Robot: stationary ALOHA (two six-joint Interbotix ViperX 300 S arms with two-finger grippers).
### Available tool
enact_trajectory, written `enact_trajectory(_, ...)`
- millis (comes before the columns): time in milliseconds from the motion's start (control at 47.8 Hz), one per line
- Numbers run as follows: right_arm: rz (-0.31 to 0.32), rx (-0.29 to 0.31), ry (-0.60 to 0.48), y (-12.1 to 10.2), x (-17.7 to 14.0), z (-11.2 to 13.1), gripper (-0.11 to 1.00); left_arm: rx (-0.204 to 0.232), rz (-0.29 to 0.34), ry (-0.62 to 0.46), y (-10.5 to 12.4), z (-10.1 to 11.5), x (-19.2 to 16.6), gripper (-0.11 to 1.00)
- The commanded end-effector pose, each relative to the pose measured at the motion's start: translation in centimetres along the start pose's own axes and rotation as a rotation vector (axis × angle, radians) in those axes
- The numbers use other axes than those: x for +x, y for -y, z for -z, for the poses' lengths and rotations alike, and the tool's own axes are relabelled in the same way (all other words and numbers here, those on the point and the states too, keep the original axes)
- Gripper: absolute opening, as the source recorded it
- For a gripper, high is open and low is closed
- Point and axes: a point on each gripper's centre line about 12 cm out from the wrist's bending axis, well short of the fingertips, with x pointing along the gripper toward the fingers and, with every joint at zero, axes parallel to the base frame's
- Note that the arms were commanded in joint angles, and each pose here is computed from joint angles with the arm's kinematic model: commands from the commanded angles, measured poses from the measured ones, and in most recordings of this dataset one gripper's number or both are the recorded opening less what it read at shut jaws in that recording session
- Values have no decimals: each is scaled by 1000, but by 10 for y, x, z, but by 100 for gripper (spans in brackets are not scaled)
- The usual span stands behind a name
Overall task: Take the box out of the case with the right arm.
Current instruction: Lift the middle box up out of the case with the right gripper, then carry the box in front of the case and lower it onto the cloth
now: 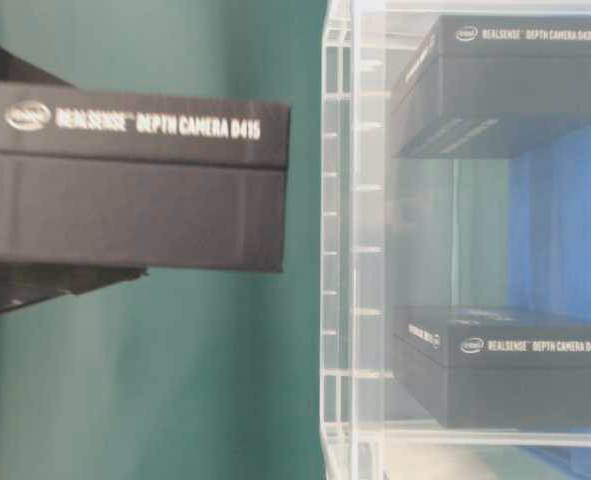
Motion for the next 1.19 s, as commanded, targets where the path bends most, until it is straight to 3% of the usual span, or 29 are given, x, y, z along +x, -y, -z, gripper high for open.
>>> enact_trajectory(0,-73,4,-25,10,-32,8,65,2,5,27,1,-3,-7,2)
enact_trajectory(272,-111,20,-64,16,-37,43,65,3,4,28,0,-3,-7,2)
enact_trajectory(711,-66,10,-57,11,-17,52,65,4,4,28,0,-3,-7,2)
enact_trajectory(941,-13,-2,-60,11,6,60,65,4,5,29,1,-3,-7,2)
enact_trajectory(1172,-8,-3,-65,10,35,66,65,5,5,24,1,-4,-6,2)
